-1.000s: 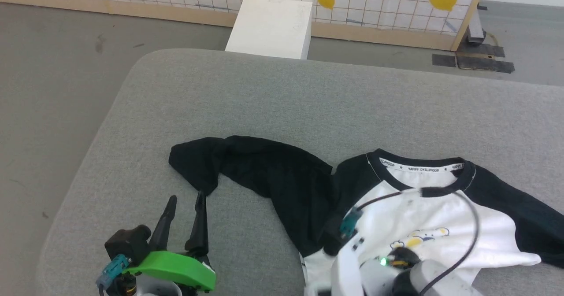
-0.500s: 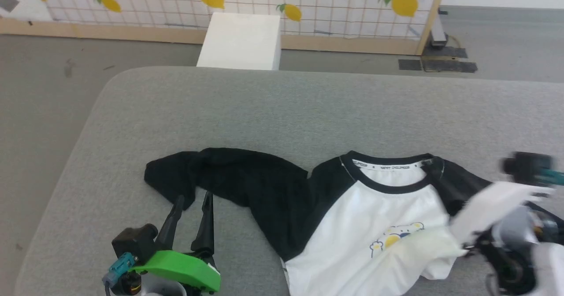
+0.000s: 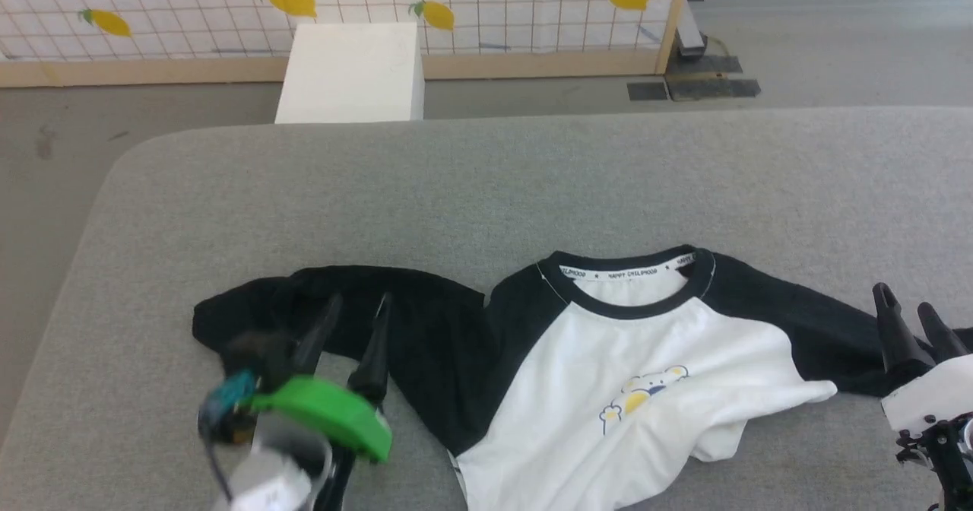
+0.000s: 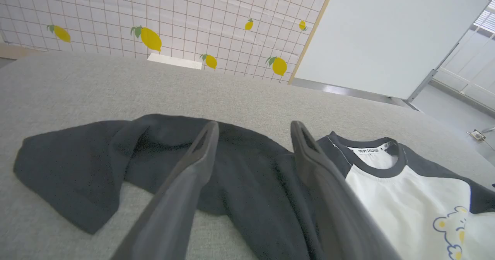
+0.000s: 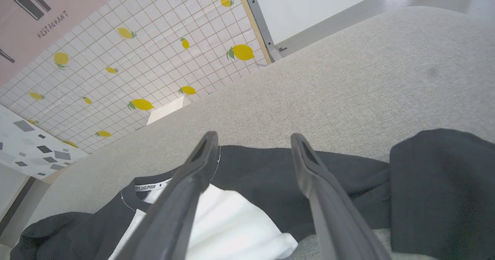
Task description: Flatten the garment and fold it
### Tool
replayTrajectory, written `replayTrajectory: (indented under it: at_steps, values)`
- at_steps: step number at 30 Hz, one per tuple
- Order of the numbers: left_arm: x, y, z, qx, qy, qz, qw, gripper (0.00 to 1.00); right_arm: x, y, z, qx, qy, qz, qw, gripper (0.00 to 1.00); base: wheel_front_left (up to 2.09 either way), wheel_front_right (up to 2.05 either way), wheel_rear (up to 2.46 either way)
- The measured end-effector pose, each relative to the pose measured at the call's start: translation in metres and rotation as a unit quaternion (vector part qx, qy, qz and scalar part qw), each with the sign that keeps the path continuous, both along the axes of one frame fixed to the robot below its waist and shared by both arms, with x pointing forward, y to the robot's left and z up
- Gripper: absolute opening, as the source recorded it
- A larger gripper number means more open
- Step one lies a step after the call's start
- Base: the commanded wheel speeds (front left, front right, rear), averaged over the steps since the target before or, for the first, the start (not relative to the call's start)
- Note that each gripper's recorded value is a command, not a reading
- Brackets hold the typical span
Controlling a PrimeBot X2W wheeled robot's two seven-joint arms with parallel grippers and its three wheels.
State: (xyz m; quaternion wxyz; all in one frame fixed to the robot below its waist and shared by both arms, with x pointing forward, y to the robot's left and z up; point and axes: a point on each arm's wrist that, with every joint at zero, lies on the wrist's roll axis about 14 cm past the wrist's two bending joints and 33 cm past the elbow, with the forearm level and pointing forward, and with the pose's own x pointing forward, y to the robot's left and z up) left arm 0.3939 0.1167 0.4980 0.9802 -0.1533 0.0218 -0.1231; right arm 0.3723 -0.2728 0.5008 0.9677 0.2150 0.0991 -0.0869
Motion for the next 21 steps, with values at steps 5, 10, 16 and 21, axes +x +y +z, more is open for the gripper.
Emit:
replayTrajectory:
  at_steps: [5, 10, 16, 21]
  values:
    - [0.040, -0.039, 0.018, 0.051, 0.029, -0.093, 0.994, 1.00, 0.002, 0.000, -0.015, 0.005, 0.021, -0.001, 1.000, 1.00, 0.00, 0.00, 0.00]
    - [0.044, -0.078, -0.025, 0.140, 0.194, -0.209, 0.948, 1.00, 0.005, 0.003, -0.031, 0.015, 0.040, 0.000, 0.999, 1.00, 0.00, 0.00, 0.00]
    - [0.035, -0.092, -0.053, 0.194, 0.286, -0.281, 0.895, 1.00, 0.007, -0.004, -0.041, 0.021, 0.047, -0.013, 0.999, 1.00, 0.00, 0.00, 0.00]
    - [0.031, -0.097, -0.068, 0.198, 0.310, -0.305, 0.878, 1.00, 0.000, -0.014, -0.050, 0.023, 0.059, -0.033, 0.997, 1.00, 0.00, 0.00, 0.00]
